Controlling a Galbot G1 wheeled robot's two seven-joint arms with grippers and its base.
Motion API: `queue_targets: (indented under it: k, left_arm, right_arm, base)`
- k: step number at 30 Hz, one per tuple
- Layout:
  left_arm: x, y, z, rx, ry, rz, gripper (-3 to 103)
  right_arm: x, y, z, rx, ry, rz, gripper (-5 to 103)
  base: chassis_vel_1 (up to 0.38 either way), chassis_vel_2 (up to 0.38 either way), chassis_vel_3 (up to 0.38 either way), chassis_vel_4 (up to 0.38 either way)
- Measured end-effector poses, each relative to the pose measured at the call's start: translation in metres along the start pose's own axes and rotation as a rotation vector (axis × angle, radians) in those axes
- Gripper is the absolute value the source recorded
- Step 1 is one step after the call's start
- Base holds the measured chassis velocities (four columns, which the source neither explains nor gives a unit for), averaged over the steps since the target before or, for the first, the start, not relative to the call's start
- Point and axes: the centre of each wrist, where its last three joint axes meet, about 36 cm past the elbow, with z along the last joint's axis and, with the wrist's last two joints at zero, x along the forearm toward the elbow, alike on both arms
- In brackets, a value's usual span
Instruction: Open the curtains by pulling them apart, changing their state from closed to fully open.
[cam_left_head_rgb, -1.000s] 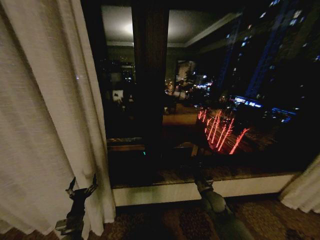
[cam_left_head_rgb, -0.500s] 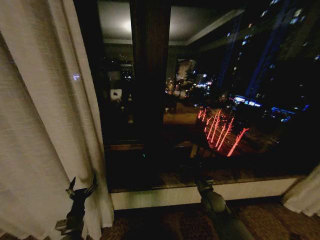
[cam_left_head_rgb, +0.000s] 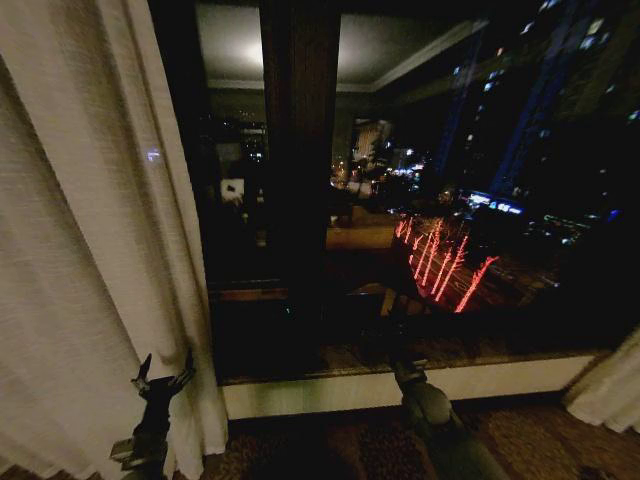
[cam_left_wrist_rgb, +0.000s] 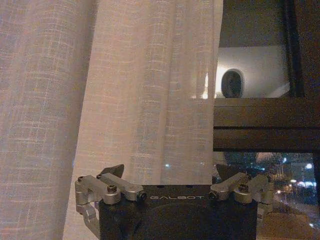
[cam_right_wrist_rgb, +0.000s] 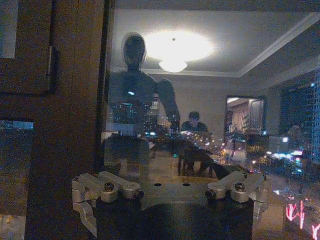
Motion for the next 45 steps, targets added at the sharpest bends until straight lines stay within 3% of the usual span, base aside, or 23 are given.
queue_targets:
  k: [45]
  left_arm:
    - [0.0, 0.0, 0.0, 0.0, 0.0, 0.0, 100]
  right_arm:
    - [0.0, 0.0, 0.0, 0.0, 0.0, 0.0, 100]
  base:
    - [0.0, 0.0, 0.0, 0.0]
